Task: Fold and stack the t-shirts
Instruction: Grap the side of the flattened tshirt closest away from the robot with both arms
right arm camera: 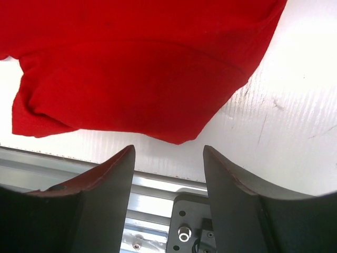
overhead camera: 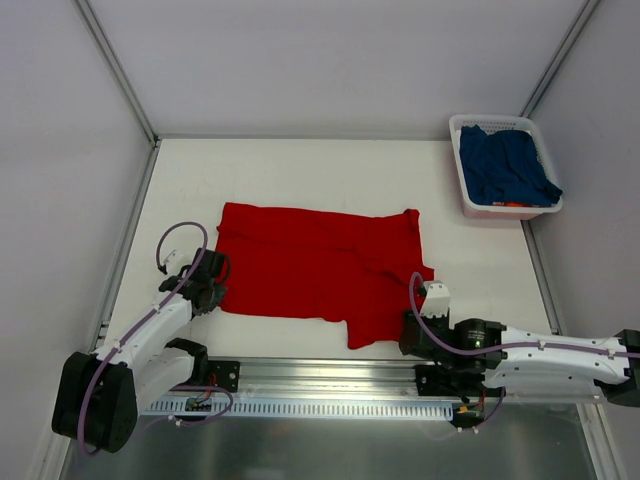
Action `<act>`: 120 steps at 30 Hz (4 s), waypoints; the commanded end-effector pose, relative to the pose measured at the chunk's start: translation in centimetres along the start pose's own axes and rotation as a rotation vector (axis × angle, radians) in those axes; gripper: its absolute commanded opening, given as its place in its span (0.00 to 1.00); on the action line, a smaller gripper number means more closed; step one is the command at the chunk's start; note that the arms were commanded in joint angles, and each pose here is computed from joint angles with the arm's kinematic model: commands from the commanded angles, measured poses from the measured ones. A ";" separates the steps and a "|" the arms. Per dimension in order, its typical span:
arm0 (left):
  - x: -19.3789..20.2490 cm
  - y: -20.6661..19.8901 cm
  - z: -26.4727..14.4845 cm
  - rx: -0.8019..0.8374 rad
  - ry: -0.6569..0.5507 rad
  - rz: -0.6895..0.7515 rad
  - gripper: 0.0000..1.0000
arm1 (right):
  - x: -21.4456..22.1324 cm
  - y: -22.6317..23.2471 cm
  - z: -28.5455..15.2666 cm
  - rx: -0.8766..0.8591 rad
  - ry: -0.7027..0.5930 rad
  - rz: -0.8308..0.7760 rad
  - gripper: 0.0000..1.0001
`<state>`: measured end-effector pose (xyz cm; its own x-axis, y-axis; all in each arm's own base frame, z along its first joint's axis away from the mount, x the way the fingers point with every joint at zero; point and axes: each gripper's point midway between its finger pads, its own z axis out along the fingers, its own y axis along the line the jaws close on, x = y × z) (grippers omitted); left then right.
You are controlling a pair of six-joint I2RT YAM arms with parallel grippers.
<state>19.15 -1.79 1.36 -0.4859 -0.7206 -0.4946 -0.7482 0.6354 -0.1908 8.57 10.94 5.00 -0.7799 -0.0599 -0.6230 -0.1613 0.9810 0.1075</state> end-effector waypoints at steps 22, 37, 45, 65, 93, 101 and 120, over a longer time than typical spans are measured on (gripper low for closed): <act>0.8 0.2 -0.1 0.035 0.019 0.024 0.00 | -0.1 0.5 1.2 0.054 -0.022 -0.031 0.58; 0.9 0.2 -0.1 0.044 0.021 0.031 0.00 | 1.0 2.9 2.4 0.019 0.023 -0.013 0.42; 0.9 0.2 -0.2 0.047 0.019 0.026 0.00 | 1.0 3.0 2.4 0.009 0.016 0.003 0.09; 0.9 0.0 -0.1 0.053 0.020 0.030 0.00 | 0.7 1.9 1.6 0.041 0.015 0.055 0.52; 0.9 -0.1 -0.2 0.070 0.021 0.031 0.00 | 3.4 2.5 3.0 0.008 0.076 0.106 0.01; 0.0 -1.6 -1.4 0.147 0.002 0.030 0.00 | 0.3 2.8 1.1 0.011 0.001 0.059 0.00; -6.5 -7.7 -7.0 0.302 -0.134 0.037 0.00 | -10.9 1.6 -4.2 0.072 -0.268 0.011 0.01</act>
<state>24.09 -4.11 10.41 -0.4375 -0.6912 -0.5752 -0.5700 0.7079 -0.4171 12.72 13.82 12.70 -0.6541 0.0228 -0.7561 -0.1071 0.9867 0.1224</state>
